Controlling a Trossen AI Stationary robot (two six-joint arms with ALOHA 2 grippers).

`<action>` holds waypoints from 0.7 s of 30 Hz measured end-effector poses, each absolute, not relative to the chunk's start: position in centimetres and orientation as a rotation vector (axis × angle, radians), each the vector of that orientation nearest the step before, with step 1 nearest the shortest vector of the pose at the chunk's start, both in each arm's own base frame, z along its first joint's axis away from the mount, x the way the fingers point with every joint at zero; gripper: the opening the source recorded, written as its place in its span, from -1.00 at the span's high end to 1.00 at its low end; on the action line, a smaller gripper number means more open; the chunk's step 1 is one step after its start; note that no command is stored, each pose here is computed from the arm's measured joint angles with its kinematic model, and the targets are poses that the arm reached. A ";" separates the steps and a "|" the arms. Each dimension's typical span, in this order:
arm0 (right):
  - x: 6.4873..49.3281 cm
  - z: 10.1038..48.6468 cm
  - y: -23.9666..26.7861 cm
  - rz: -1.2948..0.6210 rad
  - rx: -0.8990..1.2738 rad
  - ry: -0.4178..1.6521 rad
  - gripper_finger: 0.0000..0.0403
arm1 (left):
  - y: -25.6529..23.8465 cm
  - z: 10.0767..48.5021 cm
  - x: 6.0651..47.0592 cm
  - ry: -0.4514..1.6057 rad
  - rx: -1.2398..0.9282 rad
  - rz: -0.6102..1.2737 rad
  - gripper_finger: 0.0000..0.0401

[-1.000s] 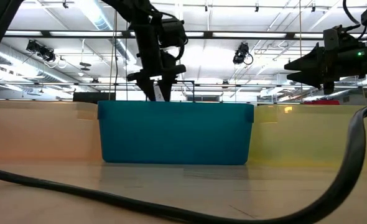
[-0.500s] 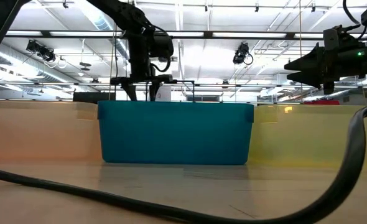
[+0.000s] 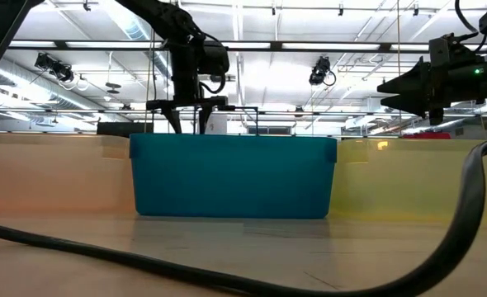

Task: Pick & Place Markers
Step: Put the small blue pen into the orange bin

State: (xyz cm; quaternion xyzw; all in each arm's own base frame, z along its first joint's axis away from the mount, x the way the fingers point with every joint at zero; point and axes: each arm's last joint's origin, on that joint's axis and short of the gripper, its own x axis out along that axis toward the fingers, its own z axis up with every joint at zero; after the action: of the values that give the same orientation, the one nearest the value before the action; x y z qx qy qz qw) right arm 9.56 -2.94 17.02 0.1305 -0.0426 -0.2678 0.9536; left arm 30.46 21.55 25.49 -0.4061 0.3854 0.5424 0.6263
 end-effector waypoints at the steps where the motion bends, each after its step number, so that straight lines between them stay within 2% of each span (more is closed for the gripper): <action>1: 9.6 17.0 -2.9 -0.544 0.265 -0.086 -0.07 | 21.6 25.5 30.5 0.884 -0.931 1.244 -0.24; 21: 9.6 17.0 -2.9 -0.544 0.265 -0.086 -0.07 | 22.5 19.3 32.6 1.045 -0.995 1.219 -0.24</action>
State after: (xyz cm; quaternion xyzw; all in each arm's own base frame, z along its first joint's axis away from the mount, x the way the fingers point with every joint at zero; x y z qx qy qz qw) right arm 9.56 -2.94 17.02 0.1305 -0.0426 -0.2677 0.9537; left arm 32.64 22.51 19.31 -0.4268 0.4480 0.5229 0.5862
